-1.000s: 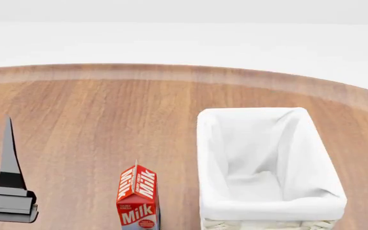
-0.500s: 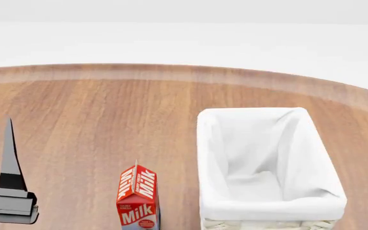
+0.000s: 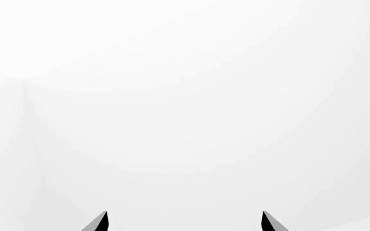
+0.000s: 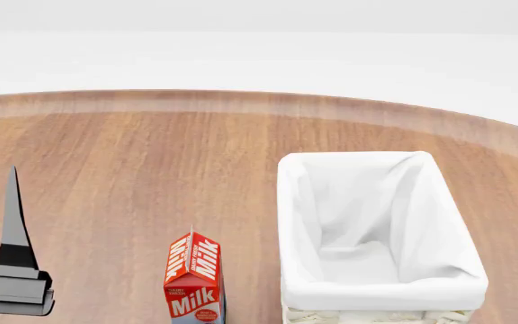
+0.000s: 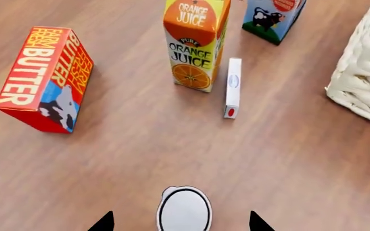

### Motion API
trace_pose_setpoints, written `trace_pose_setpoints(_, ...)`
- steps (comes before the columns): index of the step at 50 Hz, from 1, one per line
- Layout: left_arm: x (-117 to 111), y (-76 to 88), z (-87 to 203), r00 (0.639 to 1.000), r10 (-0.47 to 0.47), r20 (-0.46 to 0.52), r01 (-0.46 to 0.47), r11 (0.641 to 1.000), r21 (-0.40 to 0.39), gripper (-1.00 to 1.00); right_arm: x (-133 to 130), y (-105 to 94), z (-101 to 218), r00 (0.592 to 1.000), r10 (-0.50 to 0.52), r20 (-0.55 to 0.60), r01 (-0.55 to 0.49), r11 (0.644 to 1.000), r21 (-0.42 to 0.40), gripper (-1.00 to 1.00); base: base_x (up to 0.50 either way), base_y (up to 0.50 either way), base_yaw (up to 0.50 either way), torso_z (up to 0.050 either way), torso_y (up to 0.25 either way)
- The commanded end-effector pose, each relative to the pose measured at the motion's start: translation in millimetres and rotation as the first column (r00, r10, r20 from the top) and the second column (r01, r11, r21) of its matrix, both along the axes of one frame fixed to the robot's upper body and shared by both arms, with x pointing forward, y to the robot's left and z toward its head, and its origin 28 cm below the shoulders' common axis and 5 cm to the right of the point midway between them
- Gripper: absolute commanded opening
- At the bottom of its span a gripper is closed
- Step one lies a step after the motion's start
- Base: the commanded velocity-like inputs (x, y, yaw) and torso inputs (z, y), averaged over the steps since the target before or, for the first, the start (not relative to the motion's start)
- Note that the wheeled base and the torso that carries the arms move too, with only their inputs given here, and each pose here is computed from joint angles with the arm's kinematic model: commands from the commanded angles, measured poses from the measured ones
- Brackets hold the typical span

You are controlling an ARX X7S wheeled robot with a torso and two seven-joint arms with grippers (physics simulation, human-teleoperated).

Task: Pick up the alphabet soup and the tomato sauce, and put them in the basket.

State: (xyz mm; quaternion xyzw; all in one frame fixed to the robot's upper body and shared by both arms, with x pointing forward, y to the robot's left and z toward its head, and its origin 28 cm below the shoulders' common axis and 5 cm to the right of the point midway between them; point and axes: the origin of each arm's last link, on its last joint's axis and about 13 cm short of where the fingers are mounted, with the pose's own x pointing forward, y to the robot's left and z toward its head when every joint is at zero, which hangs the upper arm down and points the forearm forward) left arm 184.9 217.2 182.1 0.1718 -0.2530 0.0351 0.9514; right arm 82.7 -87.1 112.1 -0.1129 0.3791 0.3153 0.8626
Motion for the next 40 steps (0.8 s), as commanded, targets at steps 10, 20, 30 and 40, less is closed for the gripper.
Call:
trace_pose_setpoints(10,-0.3,0.5,-2.0,1.0,0.0,-0.002,0.0,1.0,-0.003,1.0,-9.0,9.0,-11.5,0.996,0.085,0.034,-0.084,0.995,-0.045,1.0,0.0,0.0,0.0,0.0,0.0)
trace_pose_setpoints(20,-0.5,0.6,-0.1,1.0,0.001,-0.001,-0.001,1.0,-0.001,1.0,0.1,6.8,-26.8,0.998,0.058,0.01,-0.057,0.997,-0.05,1.0,0.0,0.0,0.0,0.0,0.0)
trace_pose_setpoints(30,-0.6,-0.2,0.5,1.0,-0.001,0.0,0.001,1.0,0.001,1.0,2.2,7.5,-35.7,0.999,0.044,-0.008,-0.044,0.998,-0.04,1.0,0.0,0.0,0.0,0.0,0.0)
trace_pose_setpoints(40,-0.9,-0.5,-0.7,1.0,0.0,-0.003,0.0,1.0,0.0,1.0,1.3,9.1,-46.4,0.999,0.048,-0.017,-0.048,0.998,-0.038,1.0,0.0,0.0,0.0,0.0,0.0)
